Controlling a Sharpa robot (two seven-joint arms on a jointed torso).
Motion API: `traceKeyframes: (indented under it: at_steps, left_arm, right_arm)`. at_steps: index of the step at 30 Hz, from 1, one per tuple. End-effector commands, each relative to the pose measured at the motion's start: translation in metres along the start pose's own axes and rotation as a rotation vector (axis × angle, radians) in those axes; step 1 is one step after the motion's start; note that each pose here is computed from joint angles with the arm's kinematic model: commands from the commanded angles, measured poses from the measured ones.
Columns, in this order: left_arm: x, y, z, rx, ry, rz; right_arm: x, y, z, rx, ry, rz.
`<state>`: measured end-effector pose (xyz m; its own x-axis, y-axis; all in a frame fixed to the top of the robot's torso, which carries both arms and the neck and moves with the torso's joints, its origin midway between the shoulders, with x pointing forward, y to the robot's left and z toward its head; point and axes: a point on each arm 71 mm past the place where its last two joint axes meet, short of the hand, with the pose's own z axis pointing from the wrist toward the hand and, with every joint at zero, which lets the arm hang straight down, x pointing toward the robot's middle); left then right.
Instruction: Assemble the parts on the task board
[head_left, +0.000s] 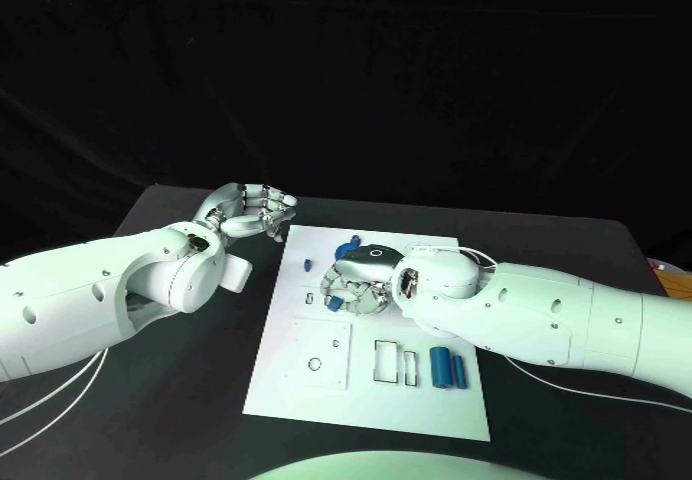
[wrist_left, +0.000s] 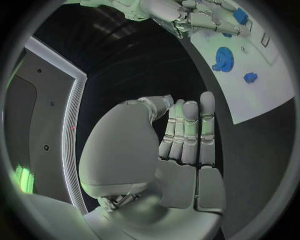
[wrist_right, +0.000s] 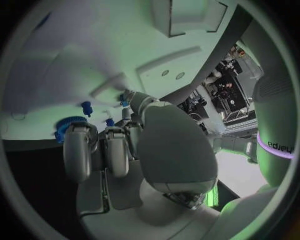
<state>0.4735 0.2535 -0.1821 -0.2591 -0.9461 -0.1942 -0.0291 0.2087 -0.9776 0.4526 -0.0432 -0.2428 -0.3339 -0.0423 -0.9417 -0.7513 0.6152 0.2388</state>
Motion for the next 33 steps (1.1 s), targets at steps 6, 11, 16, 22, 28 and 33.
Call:
traceKeyframes:
  at_steps: [6, 11, 16, 22, 28, 33]
  left_arm:
    - [-0.0016, -0.0012, -0.0001, 0.007, -0.024, -0.023]
    - [-0.0028, -0.0003, -0.0002, -0.003, -0.029, -0.022]
    - [-0.0037, 0.0008, -0.0002, -0.016, -0.034, -0.021]
    - [-0.0049, 0.0017, 0.0000, -0.024, -0.039, -0.020]
    - [-0.0055, 0.0025, 0.0000, -0.032, -0.039, -0.020]
    - [-0.0059, 0.0030, -0.0001, -0.038, -0.039, -0.020]
  right_arm:
    - [0.0037, 0.0015, 0.0012, -0.012, 0.041, -0.031]
    - [0.0035, 0.0020, 0.0011, -0.014, 0.036, -0.031]
    - [0.0029, 0.0029, 0.0006, -0.019, 0.024, -0.028]
    - [0.0026, 0.0023, -0.0001, -0.019, 0.018, -0.026]
    - [0.0020, 0.0013, -0.0011, -0.015, 0.006, -0.026]
    - [0.0006, 0.0010, -0.0015, -0.010, -0.017, -0.030]
